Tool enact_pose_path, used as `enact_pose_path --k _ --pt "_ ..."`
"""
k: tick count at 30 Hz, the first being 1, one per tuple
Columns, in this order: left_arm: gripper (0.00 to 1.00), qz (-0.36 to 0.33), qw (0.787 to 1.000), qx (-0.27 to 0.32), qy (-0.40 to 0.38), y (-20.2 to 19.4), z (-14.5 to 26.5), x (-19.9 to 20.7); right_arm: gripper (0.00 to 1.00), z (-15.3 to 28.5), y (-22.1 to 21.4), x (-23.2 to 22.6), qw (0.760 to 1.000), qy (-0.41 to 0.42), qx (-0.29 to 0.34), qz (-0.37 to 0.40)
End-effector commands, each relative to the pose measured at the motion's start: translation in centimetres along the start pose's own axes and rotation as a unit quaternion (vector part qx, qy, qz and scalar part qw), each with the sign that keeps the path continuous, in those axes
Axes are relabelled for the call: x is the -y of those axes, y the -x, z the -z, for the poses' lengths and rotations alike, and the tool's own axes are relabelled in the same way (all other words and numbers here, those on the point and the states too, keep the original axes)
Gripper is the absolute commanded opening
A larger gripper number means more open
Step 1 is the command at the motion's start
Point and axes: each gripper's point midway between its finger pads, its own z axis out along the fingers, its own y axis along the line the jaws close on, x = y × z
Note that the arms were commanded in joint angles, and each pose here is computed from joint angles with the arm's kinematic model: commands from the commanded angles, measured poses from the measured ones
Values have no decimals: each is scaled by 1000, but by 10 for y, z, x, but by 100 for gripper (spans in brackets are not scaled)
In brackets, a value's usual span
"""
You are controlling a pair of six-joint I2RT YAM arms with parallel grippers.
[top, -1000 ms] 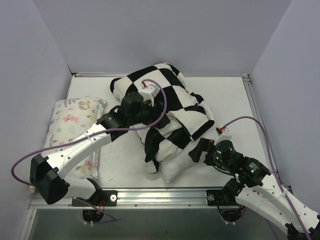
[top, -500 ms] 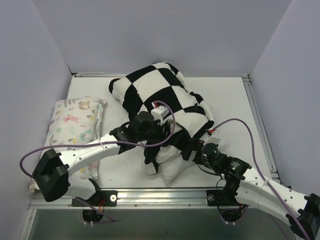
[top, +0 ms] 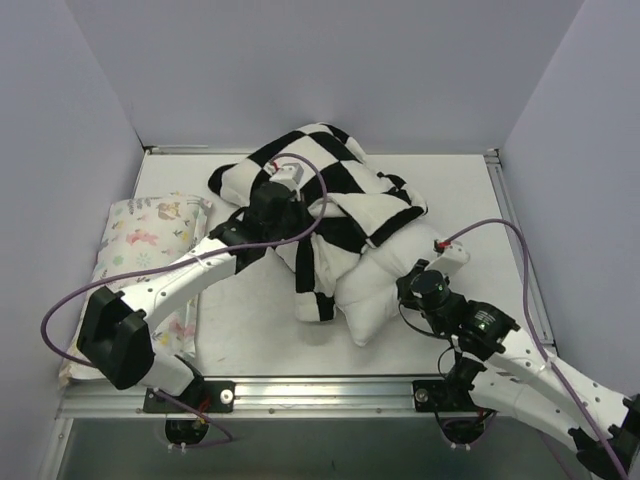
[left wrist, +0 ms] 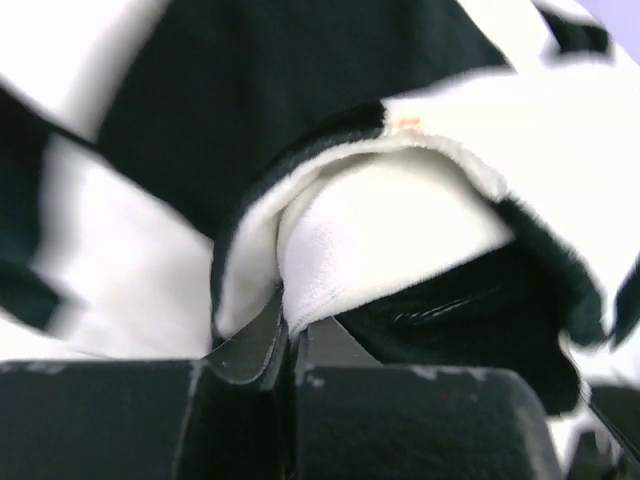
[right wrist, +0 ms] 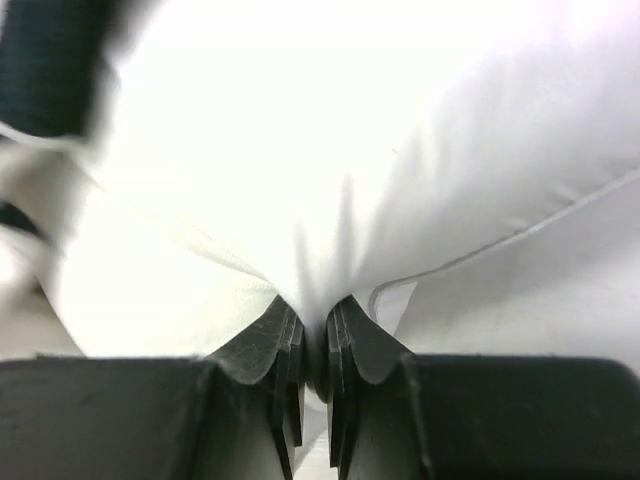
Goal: Remove the pillowcase from the pillow
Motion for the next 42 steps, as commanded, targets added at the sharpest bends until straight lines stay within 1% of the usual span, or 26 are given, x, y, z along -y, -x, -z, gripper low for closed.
enact_pose_path --k 1,3,4,5,8,9,10,13,14,15,17,18,19,20,21,22,24,25,26,28,29,30,31,34,36,42 --pt "0 49 986 85 132 67 12 -75 0 25 41 47 995 -81 56 14" --pt "0 66 978 106 166 86 15 -100 0 33 51 61 994 -93 63 1" --pt "0 80 970 120 194 98 18 -125 0 36 56 65 993 -98 66 0" --pt "0 89 965 120 213 103 17 -139 0 42 68 71 991 -111 79 -13" --pt "0 120 949 124 262 108 16 -185 0 52 80 80 989 -123 77 -11" --pt "0 125 947 124 268 109 15 -191 0 57 90 85 987 -136 84 -23" --pt "0 126 948 118 266 107 13 -193 0 56 90 82 990 -123 71 -22" --pt "0 105 958 95 250 92 3 -180 0 56 100 88 989 -131 63 -38" --pt "0 97 963 86 235 85 -2 -171 0 53 99 82 992 -113 49 -30" --pt "0 79 971 77 211 78 -10 -153 0 47 99 82 992 -118 34 -26" --pt "0 65 975 63 201 62 -15 -137 1 46 105 76 994 -109 25 -10" --pt "0 58 979 58 185 53 -19 -121 11 44 108 73 994 -106 20 -4" --pt "0 55 981 48 182 39 -20 -119 39 47 117 67 995 -95 25 0" --pt "0 56 982 54 173 39 -20 -113 53 49 122 62 996 -84 27 13" --pt "0 60 983 51 168 34 -21 -109 64 49 123 51 998 -60 18 19" --pt "0 59 984 48 159 29 -23 -103 78 53 131 42 999 -42 24 23" --pt "0 59 986 40 153 21 -27 -100 85 54 130 27 998 -18 21 51" --pt "0 58 986 36 151 18 -29 -98 90 54 130 21 997 -15 21 67" --pt "0 57 987 34 149 17 -31 -97 92 56 122 3 995 12 14 101" --pt "0 56 988 33 143 17 -32 -93 96 46 111 -3 989 0 -1 148" --pt "0 55 988 31 141 16 -33 -91 98 41 100 -8 985 1 -13 171" --pt "0 54 988 32 139 18 -33 -88 98 36 86 -22 978 17 -27 205" --pt "0 53 989 33 137 19 -32 -87 100 32 83 -22 974 2 -18 227" --pt "0 51 989 33 131 23 -31 -83 100 12 56 -32 958 0 -27 286" --pt "0 51 990 30 127 23 -31 -80 100 -8 35 -35 949 -8 -44 312" --pt "0 39 993 23 108 30 -28 -68 100 -46 -3 -28 933 -46 -74 350"
